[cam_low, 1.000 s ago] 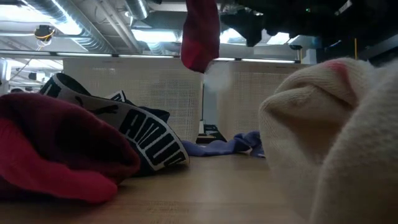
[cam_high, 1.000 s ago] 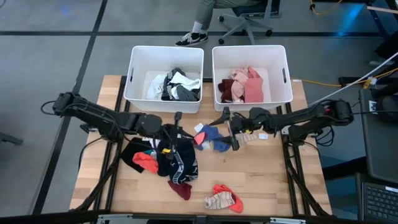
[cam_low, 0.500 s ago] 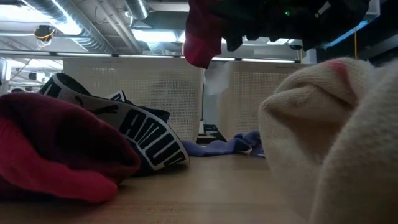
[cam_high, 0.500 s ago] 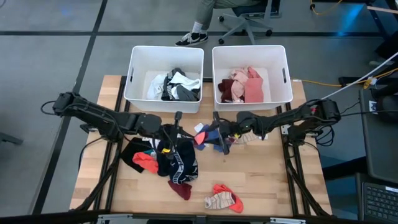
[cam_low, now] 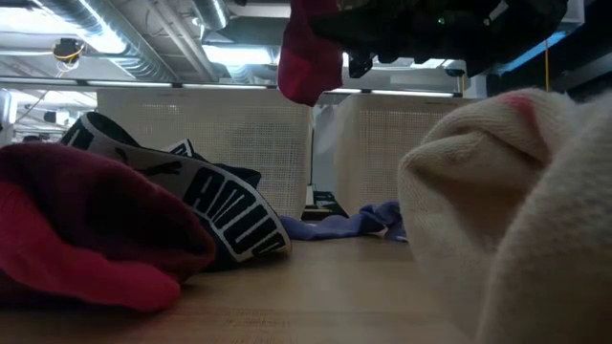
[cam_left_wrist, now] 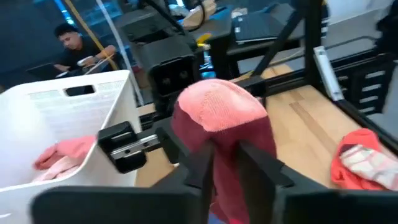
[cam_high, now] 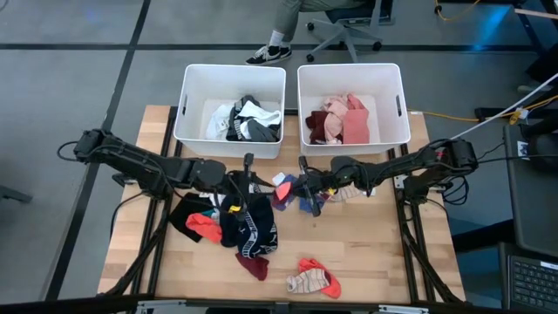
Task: Sort clothes
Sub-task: Put the top maroon sock into the right white laundry bin, then put the maroon sock into the right white laundry bin
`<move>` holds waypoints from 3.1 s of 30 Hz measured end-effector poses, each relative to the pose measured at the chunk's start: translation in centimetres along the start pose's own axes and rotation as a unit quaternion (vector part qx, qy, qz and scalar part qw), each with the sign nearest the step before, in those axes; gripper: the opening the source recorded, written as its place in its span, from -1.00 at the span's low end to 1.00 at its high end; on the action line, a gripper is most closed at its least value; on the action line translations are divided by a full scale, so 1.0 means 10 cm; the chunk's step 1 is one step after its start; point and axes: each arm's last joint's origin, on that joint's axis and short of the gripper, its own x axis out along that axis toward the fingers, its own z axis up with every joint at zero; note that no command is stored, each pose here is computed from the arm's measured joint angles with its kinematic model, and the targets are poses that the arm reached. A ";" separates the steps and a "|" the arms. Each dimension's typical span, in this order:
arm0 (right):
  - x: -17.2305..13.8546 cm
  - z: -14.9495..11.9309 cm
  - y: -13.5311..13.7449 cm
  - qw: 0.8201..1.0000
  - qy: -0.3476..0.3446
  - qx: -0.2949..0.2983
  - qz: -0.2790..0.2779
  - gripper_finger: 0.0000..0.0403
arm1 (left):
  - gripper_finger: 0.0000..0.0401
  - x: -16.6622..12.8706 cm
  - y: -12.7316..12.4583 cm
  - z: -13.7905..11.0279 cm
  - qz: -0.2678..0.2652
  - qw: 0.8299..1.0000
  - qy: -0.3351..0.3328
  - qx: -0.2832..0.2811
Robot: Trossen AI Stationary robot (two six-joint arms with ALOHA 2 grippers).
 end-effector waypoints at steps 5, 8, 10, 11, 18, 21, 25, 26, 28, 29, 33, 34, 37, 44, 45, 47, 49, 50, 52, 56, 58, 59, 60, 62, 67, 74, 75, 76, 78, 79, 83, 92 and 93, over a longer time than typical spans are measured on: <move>-0.05 0.06 -0.02 0.999 0.007 -0.016 -0.040 -0.92 | -0.37 -0.09 0.02 -0.01 0.057 0.998 0.036 0.002; -0.17 0.19 -0.03 0.994 0.027 -0.048 -0.097 -0.95 | -0.27 -0.25 0.03 -0.03 0.060 0.995 0.076 0.012; -0.28 0.30 -0.05 0.985 0.034 -0.068 -0.155 -0.97 | -0.25 -0.35 0.02 -0.06 0.053 0.993 0.102 -0.003; -0.34 0.38 -0.06 0.979 0.032 -0.082 -0.184 -0.97 | -0.24 -0.40 0.02 -0.07 0.052 0.992 0.113 -0.020; -0.79 0.86 -0.11 0.897 0.022 -0.215 -0.386 -0.91 | -0.28 -0.63 -0.03 -0.20 0.044 0.975 0.194 -0.095; -0.97 0.99 -0.19 0.852 0.035 -0.244 -0.463 -0.94 | -0.28 -0.65 -0.05 -0.23 0.043 0.971 0.211 -0.106; -1.16 0.98 -0.39 0.788 0.106 -0.245 -0.555 -0.96 | -0.28 -0.65 -0.07 -0.23 0.041 0.970 0.214 -0.112; -1.20 0.96 -0.45 0.773 0.127 -0.243 -0.572 -0.95 | -0.28 -0.65 -0.07 -0.23 0.042 0.970 0.213 -0.112; -1.27 0.89 -0.57 0.748 0.173 -0.241 -0.594 -0.93 | -0.28 -0.65 -0.07 -0.23 0.041 0.970 0.213 -0.112; -1.30 0.84 -0.64 0.736 0.200 -0.240 -0.600 -0.92 | -0.28 -0.65 -0.07 -0.23 0.041 0.970 0.213 -0.112; -1.43 0.62 -0.82 0.717 0.291 -0.222 -0.593 -0.93 | -0.29 -0.65 -0.06 -0.23 0.042 0.970 0.211 -0.114; -1.47 0.58 -0.86 0.717 0.304 -0.211 -0.591 -0.94 | -0.29 -0.65 -0.06 -0.23 0.042 0.970 0.211 -0.114; -1.58 0.47 -0.96 0.715 0.333 -0.174 -0.589 -0.96 | -0.29 -0.65 -0.06 -0.23 0.042 0.970 0.210 -0.114; -1.86 0.33 -1.11 0.734 0.377 -0.044 -0.563 -0.95 | -0.29 -0.64 -0.06 -0.23 0.042 0.970 0.210 -0.113; -1.89 0.34 -1.13 0.741 0.376 -0.018 -0.556 -0.94 | -0.29 -0.64 -0.06 -0.23 0.043 0.970 0.210 -0.113; -1.97 0.36 -1.16 0.748 0.368 0.029 -0.552 -0.94 | -0.29 -0.64 -0.06 -0.23 0.043 0.970 0.210 -0.113; -2.03 0.40 -1.20 0.746 0.351 0.063 -0.562 -0.94 | -0.29 -0.64 -0.06 -0.23 0.045 0.970 0.210 -0.112; -2.05 0.42 -1.21 0.743 0.345 0.074 -0.569 -0.92 | -0.29 -0.64 -0.06 -0.23 0.045 0.970 0.210 -0.112; -2.09 0.45 -1.23 0.737 0.342 0.086 -0.577 -0.86 | -0.29 -0.64 -0.06 -0.23 0.045 0.970 0.210 -0.112; -2.11 0.46 -1.23 0.734 0.346 0.089 -0.578 -0.54 | -0.29 -0.64 -0.06 -0.23 0.045 0.970 0.210 -0.112; -2.10 0.46 -1.23 0.734 0.342 0.093 -0.579 -0.31 | -0.29 -0.64 -0.06 -0.23 0.045 0.970 0.210 -0.112; -2.10 0.46 -1.23 0.734 0.339 0.097 -0.580 -0.19 | -0.29 -0.64 -0.06 -0.23 0.045 0.970 0.210 -0.112; -2.10 0.46 -1.23 0.737 0.337 0.100 -0.578 -0.07 | -0.29 -0.64 -0.06 -0.23 0.045 0.970 0.210 -0.112; -2.10 0.45 -1.22 0.744 0.339 0.106 -0.566 0.15 | -0.29 -0.64 -0.06 -0.23 0.045 0.970 0.210 -0.112; -2.10 0.41 -1.17 0.762 0.356 0.127 -0.526 0.50 | -0.29 -0.63 -0.07 -0.24 0.046 0.969 0.214 -0.112; -2.03 0.80 -0.85 0.844 0.271 0.139 -0.441 0.60 | -0.29 -0.55 -0.14 -0.29 -0.003 0.965 0.234 -0.120; -2.01 0.86 -0.78 0.856 0.256 0.135 -0.429 0.60 | -0.29 -0.54 -0.16 -0.30 -0.013 0.964 0.238 -0.122; -2.00 0.91 -0.72 0.866 0.243 0.134 -0.416 0.60 | -0.29 -0.52 -0.18 -0.30 -0.022 0.962 0.241 -0.126; -1.98 0.98 -0.58 0.885 0.222 0.125 -0.390 0.60 | -0.29 -0.50 -0.23 -0.32 -0.040 0.959 0.249 -0.126; -1.97 1.01 -0.52 0.893 0.212 0.122 -0.378 0.60 | -0.29 -0.48 -0.26 -0.34 -0.052 0.958 0.254 -0.125; -1.86 1.01 -0.32 0.919 0.198 0.119 -0.321 0.60 | -0.29 -0.41 -0.40 -0.40 -0.108 0.945 0.279 -0.130; -1.39 0.78 0.15 0.980 0.117 0.044 -0.156 0.60 | -0.29 -0.17 -0.68 -0.65 -0.168 0.913 0.354 -0.116; -1.36 0.78 0.21 0.985 0.098 0.031 -0.139 0.60 | -0.29 -0.13 -0.70 -0.69 -0.172 0.909 0.362 -0.114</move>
